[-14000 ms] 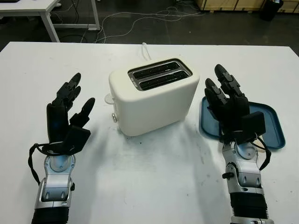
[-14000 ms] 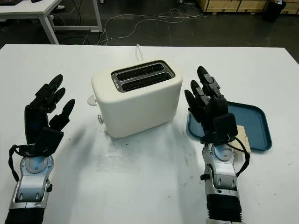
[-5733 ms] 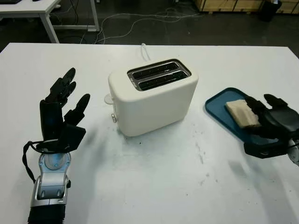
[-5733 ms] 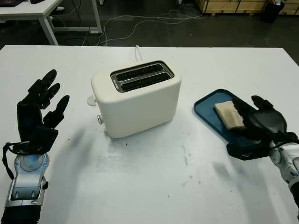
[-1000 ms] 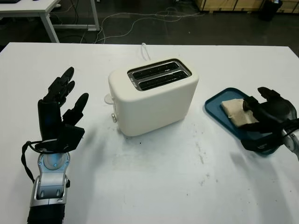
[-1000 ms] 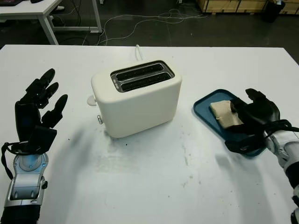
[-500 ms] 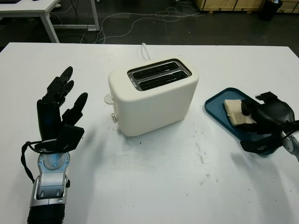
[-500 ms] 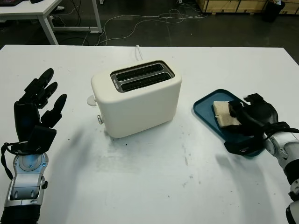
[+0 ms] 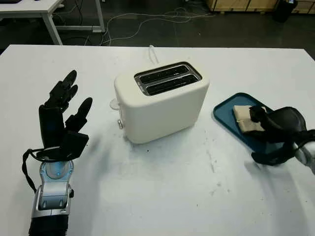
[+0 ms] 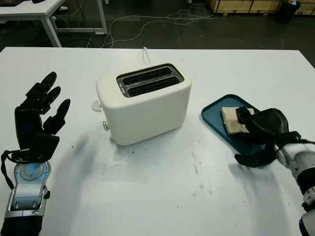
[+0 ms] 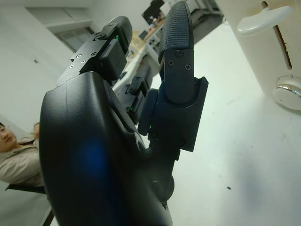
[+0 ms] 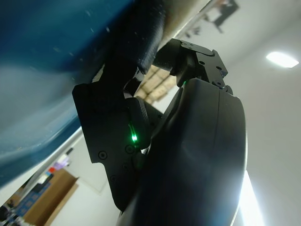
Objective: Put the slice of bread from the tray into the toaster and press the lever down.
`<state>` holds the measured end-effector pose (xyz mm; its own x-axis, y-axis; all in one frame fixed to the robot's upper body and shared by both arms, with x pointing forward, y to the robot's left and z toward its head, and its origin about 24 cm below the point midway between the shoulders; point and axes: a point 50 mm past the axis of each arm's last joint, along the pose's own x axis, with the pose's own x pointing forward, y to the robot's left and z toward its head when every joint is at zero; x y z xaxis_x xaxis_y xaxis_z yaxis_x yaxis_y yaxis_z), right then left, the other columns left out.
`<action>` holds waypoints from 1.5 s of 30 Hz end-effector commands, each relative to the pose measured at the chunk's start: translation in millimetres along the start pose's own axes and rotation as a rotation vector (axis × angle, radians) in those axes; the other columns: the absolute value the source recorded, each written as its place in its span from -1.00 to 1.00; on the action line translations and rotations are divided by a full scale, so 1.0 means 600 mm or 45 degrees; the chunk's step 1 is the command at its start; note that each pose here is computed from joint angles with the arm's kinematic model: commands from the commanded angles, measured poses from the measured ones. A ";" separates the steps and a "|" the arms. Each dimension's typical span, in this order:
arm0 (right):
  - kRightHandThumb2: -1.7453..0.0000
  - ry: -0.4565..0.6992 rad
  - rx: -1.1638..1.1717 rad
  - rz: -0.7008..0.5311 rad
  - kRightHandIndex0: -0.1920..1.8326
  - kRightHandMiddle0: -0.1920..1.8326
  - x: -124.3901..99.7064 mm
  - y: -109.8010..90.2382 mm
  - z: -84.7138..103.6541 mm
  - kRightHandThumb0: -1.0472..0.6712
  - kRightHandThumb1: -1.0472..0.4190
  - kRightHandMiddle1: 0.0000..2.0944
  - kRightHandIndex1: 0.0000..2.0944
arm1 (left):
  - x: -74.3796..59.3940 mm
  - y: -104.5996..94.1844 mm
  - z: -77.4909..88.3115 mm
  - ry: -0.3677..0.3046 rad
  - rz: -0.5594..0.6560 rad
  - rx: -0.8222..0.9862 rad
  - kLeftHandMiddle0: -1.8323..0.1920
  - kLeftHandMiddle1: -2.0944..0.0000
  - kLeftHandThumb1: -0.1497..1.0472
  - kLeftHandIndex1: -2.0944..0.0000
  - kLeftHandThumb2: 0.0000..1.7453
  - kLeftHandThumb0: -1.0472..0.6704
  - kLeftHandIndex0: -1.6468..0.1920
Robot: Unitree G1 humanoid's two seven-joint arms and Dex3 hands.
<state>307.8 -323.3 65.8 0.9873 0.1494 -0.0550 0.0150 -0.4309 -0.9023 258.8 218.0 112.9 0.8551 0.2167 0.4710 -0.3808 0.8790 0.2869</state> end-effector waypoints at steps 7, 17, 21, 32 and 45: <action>-0.34 -0.052 0.009 0.059 0.74 0.74 0.004 -0.006 0.007 -0.49 -0.83 0.67 0.67 | -0.002 0.001 0.001 0.002 -0.005 -0.005 0.20 1.00 0.79 1.00 -0.64 -0.55 0.23; -0.39 -0.027 0.067 -0.074 0.74 0.74 0.006 -0.041 -0.008 -0.49 -0.83 0.67 0.67 | 0.000 0.001 0.000 -0.002 0.004 0.004 0.18 0.98 0.79 0.99 -0.64 -0.58 0.22; -0.36 0.007 0.074 -0.170 0.74 0.74 0.005 -0.054 -0.014 -0.51 -0.83 0.67 0.67 | 0.000 0.000 0.002 -0.010 0.000 0.011 0.17 0.98 0.79 0.99 -0.64 -0.58 0.21; -0.17 0.076 0.244 -0.398 0.74 0.74 0.004 -0.096 -0.031 -0.49 -0.83 0.67 0.67 | -0.001 -0.001 0.000 -0.004 0.004 0.012 0.17 0.98 0.79 1.00 -0.64 -0.59 0.21; 0.27 0.071 0.732 -0.479 -0.02 -0.58 0.001 -0.153 -0.073 -0.46 -0.83 0.67 0.67 | -0.001 0.001 -0.001 -0.007 0.000 0.017 0.16 0.98 0.79 1.00 -0.64 -0.59 0.21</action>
<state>314.0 -321.6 155.4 0.9421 0.1362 0.3065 0.2910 0.1225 -0.9488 258.8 217.9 112.4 0.8543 0.2200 0.4709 -0.3840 0.8778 0.2865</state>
